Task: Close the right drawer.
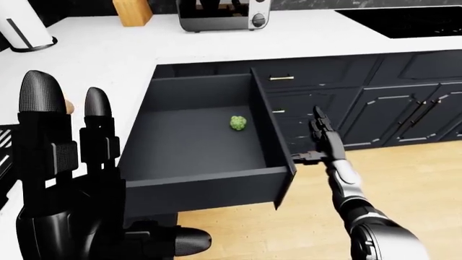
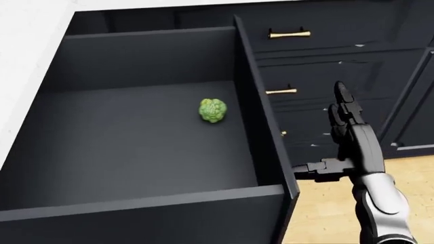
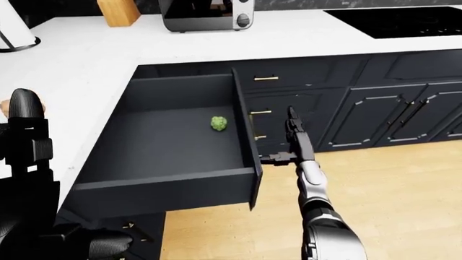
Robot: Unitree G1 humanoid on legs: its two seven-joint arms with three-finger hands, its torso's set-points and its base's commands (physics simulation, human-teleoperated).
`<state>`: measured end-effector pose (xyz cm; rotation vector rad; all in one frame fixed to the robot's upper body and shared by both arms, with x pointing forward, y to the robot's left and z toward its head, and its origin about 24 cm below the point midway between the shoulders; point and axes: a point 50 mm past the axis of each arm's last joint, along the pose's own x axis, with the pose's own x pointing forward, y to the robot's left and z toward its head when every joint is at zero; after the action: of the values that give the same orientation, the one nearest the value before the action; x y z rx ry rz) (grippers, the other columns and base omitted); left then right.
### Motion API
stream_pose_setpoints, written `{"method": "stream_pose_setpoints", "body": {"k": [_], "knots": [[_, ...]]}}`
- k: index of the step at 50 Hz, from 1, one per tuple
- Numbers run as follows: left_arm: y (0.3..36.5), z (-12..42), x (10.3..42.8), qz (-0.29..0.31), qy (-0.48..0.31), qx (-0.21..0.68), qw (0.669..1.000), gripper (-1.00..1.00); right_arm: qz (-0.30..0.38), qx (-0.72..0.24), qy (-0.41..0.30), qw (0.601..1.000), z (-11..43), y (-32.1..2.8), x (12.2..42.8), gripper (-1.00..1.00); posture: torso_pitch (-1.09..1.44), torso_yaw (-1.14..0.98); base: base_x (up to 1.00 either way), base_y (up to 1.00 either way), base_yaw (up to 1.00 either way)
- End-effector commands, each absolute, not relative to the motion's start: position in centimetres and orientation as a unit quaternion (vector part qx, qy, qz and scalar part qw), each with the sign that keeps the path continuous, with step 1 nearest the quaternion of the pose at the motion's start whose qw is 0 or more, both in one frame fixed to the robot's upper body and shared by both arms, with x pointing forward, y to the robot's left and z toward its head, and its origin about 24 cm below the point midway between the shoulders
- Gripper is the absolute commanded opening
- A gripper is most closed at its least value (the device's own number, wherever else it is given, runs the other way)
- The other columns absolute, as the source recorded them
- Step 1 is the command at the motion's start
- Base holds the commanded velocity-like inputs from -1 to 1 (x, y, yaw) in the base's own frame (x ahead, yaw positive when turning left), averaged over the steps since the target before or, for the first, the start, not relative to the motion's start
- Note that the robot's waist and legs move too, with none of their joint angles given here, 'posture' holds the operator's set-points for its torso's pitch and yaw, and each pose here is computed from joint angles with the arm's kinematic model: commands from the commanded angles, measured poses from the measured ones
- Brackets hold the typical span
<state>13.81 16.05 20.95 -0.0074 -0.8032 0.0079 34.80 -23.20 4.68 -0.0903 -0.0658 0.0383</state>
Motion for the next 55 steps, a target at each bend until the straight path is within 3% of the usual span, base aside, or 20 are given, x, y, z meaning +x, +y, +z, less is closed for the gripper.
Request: {"method": "stream_pose_setpoints", "body": {"k": [1, 55], "knots": [[16.0, 21.7, 13.2, 0.002, -0.419, -0.003, 0.908, 1.0, 0.046, -0.045, -0.096, 0.993, 7.6, -22.3, 36.1, 1.0, 0.0, 0.0, 0.0, 0.0, 0.0], [16.0, 21.7, 13.2, 0.001, -0.417, -0.005, 0.909, 1.0, 0.186, -0.061, -0.101, 0.975, 9.5, -13.5, 38.3, 1.0, 0.0, 0.0, 0.0, 0.0, 0.0]]}}
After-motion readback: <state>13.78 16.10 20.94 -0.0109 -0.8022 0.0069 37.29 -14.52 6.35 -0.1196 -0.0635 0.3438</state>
